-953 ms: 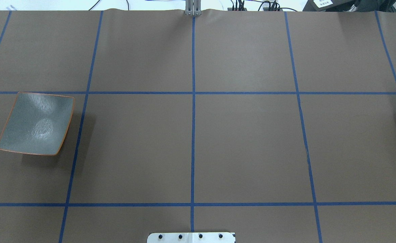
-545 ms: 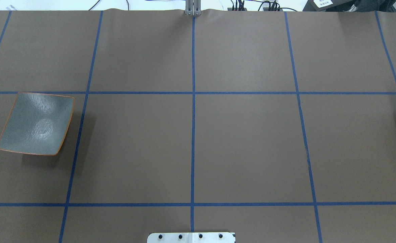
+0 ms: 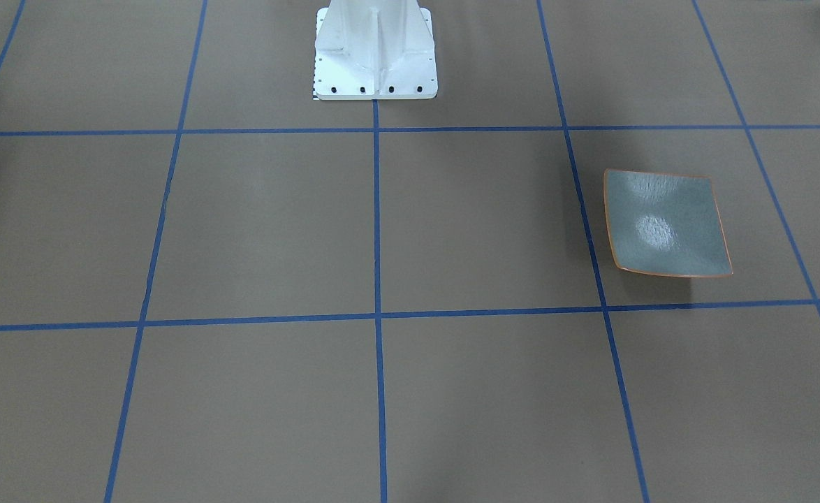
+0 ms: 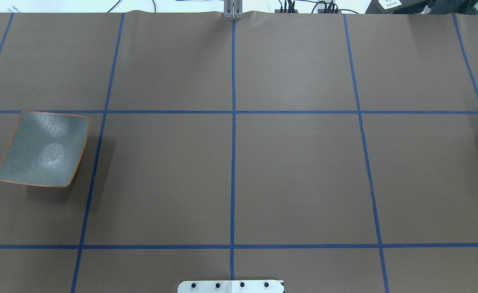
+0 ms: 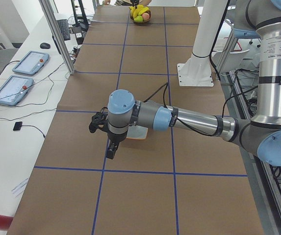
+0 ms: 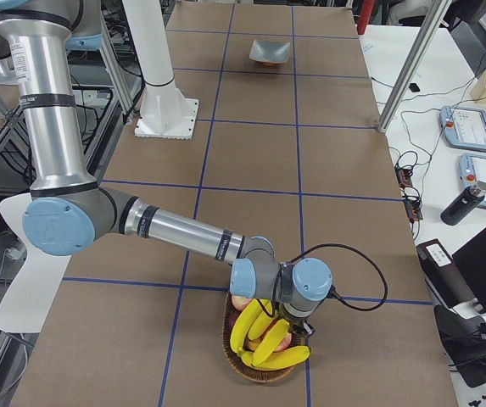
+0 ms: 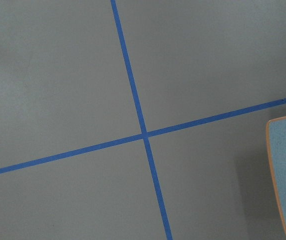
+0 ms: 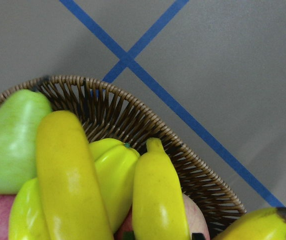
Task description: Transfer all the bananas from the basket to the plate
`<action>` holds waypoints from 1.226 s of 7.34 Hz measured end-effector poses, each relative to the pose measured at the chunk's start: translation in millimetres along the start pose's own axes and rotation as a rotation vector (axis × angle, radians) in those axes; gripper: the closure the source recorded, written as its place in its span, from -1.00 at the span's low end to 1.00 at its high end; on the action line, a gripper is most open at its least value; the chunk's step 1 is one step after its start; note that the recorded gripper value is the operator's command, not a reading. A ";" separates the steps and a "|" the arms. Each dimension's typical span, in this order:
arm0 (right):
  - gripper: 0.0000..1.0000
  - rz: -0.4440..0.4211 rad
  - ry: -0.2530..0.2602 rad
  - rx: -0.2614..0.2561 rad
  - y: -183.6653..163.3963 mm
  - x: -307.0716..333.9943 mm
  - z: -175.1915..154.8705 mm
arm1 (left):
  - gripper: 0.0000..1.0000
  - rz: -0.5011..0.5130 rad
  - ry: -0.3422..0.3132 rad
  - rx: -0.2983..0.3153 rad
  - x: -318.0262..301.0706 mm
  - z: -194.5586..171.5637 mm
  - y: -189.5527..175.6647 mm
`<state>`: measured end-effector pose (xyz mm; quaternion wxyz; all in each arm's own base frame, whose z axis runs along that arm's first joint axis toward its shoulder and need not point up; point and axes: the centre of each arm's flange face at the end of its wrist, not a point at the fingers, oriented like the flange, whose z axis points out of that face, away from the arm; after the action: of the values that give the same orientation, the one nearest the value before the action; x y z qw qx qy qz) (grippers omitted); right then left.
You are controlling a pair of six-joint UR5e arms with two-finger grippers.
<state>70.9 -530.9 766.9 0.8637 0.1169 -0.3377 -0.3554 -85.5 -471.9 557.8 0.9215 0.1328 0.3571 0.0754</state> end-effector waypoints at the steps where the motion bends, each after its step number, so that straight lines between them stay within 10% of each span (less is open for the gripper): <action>1: 0.83 -0.003 0.004 -0.003 -2.3 0.4 -0.5 | -1.00 -0.001 0.000 -0.001 -0.3 0.1 0.4; 9: 1.00 -0.019 0.025 0.015 -18.1 -3.5 -16.2 | -1.00 -0.004 0.004 -0.004 -1.8 2.4 0.9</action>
<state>70.2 -542.1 745.1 0.8634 0.1311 -0.3284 -0.3598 -85.3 -471.9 560.9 0.9213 0.1298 0.3589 0.0743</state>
